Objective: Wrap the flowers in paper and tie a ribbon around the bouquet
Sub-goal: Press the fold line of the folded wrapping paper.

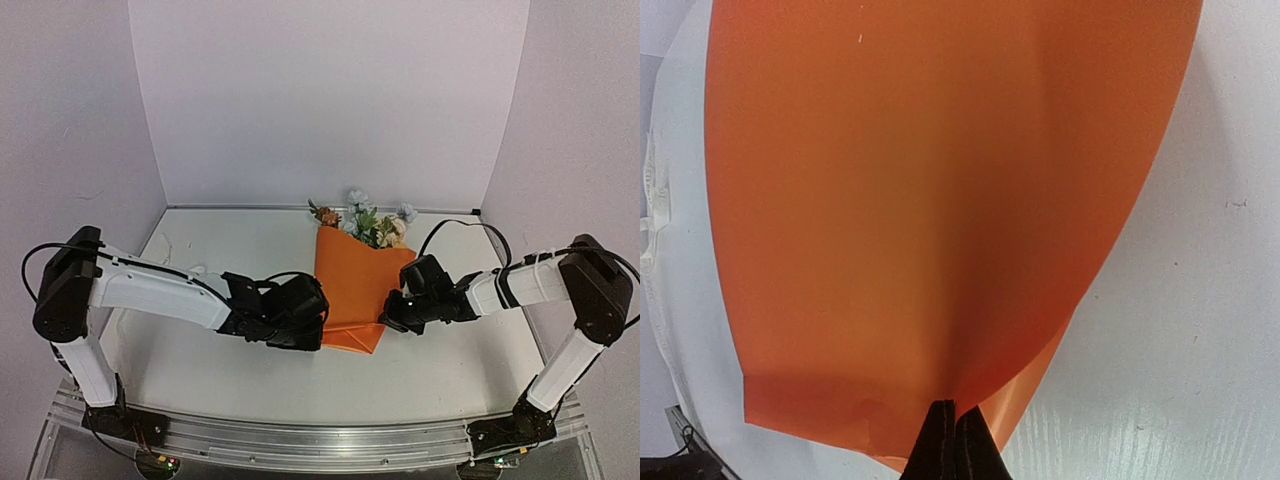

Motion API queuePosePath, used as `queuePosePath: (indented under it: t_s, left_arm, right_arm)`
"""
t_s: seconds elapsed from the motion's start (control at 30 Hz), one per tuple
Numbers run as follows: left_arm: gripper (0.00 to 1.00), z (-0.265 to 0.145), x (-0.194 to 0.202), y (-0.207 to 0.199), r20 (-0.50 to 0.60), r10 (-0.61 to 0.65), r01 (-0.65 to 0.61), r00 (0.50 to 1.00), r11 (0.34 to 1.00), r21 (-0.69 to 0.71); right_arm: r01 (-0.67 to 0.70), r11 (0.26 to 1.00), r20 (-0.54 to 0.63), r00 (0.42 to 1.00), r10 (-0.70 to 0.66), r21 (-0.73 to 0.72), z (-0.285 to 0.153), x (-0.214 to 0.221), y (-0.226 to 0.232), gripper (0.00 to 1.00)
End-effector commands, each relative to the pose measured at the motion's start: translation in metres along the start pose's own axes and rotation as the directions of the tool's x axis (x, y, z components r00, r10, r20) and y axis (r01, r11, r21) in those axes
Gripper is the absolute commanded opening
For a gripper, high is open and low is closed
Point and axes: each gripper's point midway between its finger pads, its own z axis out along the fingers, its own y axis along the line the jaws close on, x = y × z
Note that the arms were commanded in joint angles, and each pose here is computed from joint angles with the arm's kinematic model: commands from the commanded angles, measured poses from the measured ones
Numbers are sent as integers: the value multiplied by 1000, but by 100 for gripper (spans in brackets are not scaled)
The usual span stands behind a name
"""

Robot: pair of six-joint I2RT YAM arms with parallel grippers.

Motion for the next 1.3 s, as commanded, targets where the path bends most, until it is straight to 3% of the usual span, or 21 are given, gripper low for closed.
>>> queuePosePath:
  t_s: [0.0, 0.27, 0.53, 0.93, 1.27]
  left_arm:
    - [29, -30, -45, -38, 46, -5, -5, 999, 979, 202]
    - [29, 5, -63, -36, -5, 69, -67, 998, 982, 177]
    - [23, 29, -38, -26, -120, 32, -1, 992, 968, 250]
    - [23, 61, -8, 15, -247, -45, 97, 968, 974, 203]
    - [20, 73, 8, 42, -294, -54, 87, 954, 991, 100]
  right_arm:
    - [27, 1000, 41, 999, -27, 6, 2, -7, 4, 0]
    - [57, 998, 28, 998, -57, -4, 7, 3, 19, 0]
    - [32, 997, 90, 995, -39, 76, 2, 0, -2, 0]
    - [53, 992, 119, 991, -66, 111, -2, -7, -4, 0]
    - [88, 987, 96, 990, -102, 133, 4, -2, -12, 0]
